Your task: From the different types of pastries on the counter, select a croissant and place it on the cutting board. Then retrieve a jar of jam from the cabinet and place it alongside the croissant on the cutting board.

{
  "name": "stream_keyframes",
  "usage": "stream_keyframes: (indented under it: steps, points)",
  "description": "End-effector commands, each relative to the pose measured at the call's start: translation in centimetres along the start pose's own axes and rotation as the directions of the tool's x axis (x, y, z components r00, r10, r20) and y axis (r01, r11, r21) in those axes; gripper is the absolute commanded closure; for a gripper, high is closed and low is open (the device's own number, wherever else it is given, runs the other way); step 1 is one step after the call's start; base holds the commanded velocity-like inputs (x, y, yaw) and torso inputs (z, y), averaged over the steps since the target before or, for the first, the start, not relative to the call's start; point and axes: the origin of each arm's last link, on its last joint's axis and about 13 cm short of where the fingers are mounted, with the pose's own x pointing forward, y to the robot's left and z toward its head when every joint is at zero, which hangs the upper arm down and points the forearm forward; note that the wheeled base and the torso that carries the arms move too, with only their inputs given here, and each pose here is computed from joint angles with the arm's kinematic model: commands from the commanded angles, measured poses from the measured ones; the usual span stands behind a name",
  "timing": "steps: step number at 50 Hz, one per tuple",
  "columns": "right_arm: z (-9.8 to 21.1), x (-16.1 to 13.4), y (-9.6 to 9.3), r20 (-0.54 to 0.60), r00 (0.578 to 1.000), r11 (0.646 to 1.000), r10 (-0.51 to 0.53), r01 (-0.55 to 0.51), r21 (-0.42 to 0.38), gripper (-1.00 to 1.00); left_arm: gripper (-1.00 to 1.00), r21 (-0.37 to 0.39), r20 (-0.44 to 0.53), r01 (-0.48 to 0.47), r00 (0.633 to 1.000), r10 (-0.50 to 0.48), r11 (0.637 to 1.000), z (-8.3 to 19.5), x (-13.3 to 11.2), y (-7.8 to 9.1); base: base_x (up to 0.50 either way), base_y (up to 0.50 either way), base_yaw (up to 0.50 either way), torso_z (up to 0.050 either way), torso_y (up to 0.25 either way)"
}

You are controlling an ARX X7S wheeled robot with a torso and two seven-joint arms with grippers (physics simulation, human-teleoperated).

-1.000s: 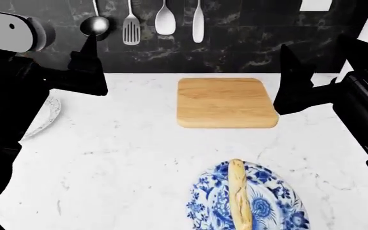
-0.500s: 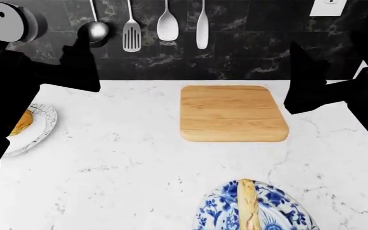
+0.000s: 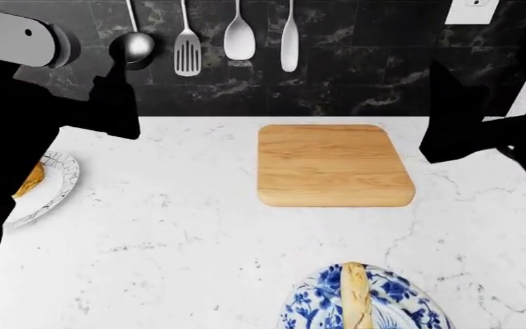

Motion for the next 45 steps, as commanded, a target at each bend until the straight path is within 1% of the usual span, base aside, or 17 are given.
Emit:
stream_keyframes:
  steps: [1,2,5,9,12,14,16,25,26,30,33,36,39,43,45]
  points:
    - [-0.4,-0.3,-0.4,-0.015,1.0,1.0,-0.018,0.018,-0.001,-1.0,-1.0,0.079,-0.14,-0.022,0.99,0.033,0.997,-1.8,1.2,1.5,0.0,0.0,0.0,0.0,0.0]
    - [-0.5,-0.3,-0.5,-0.018,1.0,1.0,-0.022,0.022,-0.009,-1.0,-1.0,0.102,-0.155,-0.027,0.987,0.042,0.994,-1.9,1.5,1.8,0.0,0.0,0.0,0.0,0.0]
    - [-0.6,-0.4,-0.6,-0.019,0.999,0.999,-0.031,0.031,-0.02,-1.0,-1.0,0.129,-0.182,-0.053,0.98,0.076,0.99,-1.9,2.2,2.6,0.0,0.0,0.0,0.0,0.0]
    - [-0.5,-0.6,-0.7,-0.022,0.999,0.999,-0.038,0.038,-0.027,-1.0,-1.0,0.133,-0.229,-0.072,0.968,0.101,0.988,-2.2,3.3,3.7,0.0,0.0,0.0,0.0,0.0]
    - [-0.6,-0.5,-0.8,-0.025,0.999,0.999,-0.046,0.045,-0.027,-1.0,-1.0,0.139,-0.244,-0.07,0.964,0.103,0.988,-2.7,4.0,4.4,0.0,0.0,0.0,0.0,0.0]
    - [-0.7,-0.6,-0.8,-0.029,0.998,0.998,-0.049,0.048,-0.033,-1.0,-1.0,0.142,-0.206,-0.118,0.968,0.146,0.983,-2.5,4.3,4.7,0.0,0.0,0.0,0.0,0.0]
    - [-0.7,-0.6,-0.7,-0.031,0.998,0.998,-0.05,0.049,-0.035,-1.0,-1.0,0.143,-0.192,-0.135,0.968,0.161,0.98,-2.4,4.4,4.8,0.0,0.0,0.0,0.0,0.0]
    - [-0.8,-0.6,-0.7,-0.032,0.998,0.998,-0.051,0.05,-0.036,-1.0,-1.0,0.143,-0.185,-0.144,0.968,0.17,0.979,-2.4,4.5,4.9,0.0,0.0,0.0,0.0,0.0]
    - [-0.7,-0.7,-0.8,-0.029,0.998,0.998,-0.053,0.052,-0.035,-1.0,-1.0,0.11,-0.223,-0.1,0.967,0.123,0.989,-2.7,4.8,5.0,0.0,0.0,0.0,0.0,0.0]
    - [-0.8,-0.7,-0.9,-0.028,0.998,0.998,-0.058,0.057,-0.035,-1.0,-1.0,0.085,-0.298,-0.114,0.945,0.135,0.99,-3.6,6.7,6.5,0.0,0.0,0.0,0.0,0.0]
    - [-0.8,-0.8,-1.1,-0.027,0.998,0.998,-0.061,0.06,-0.035,-1.0,-1.0,0.124,-0.355,-0.128,0.92,0.164,0.984,-3.9,8.2,7.8,0.0,0.0,0.0,0.0,0.0]
    - [-0.8,-0.9,-1.2,-0.027,0.997,0.997,-0.065,0.064,-0.036,-1.0,-1.0,0.204,-0.426,-0.121,0.882,0.199,0.971,-4.2,9.1,8.9,0.0,0.0,0.0,0.0,0.0]
    - [-0.8,-0.9,-1.2,-0.027,0.997,0.997,-0.067,0.066,-0.037,-1.0,-1.0,0.252,-0.469,-0.138,0.848,0.245,0.958,-4.2,9.8,10.2,0.0,0.0,0.0,0.0,0.0]
    - [-1.0,-1.0,-1.2,-0.035,0.997,0.997,-0.068,0.066,-0.039,-1.0,-1.0,0.332,-0.484,-0.148,0.821,0.303,0.931,-4.5,10.3,11.4,0.0,0.0,0.0,0.0,0.0]
    - [-1.2,-1.1,-1.3,-0.04,0.997,0.997,-0.071,0.069,-0.042,-1.0,-1.0,0.373,-0.491,-0.127,0.814,0.311,0.919,-4.7,10.4,11.7,0.0,0.0,0.0,0.0,0.0]
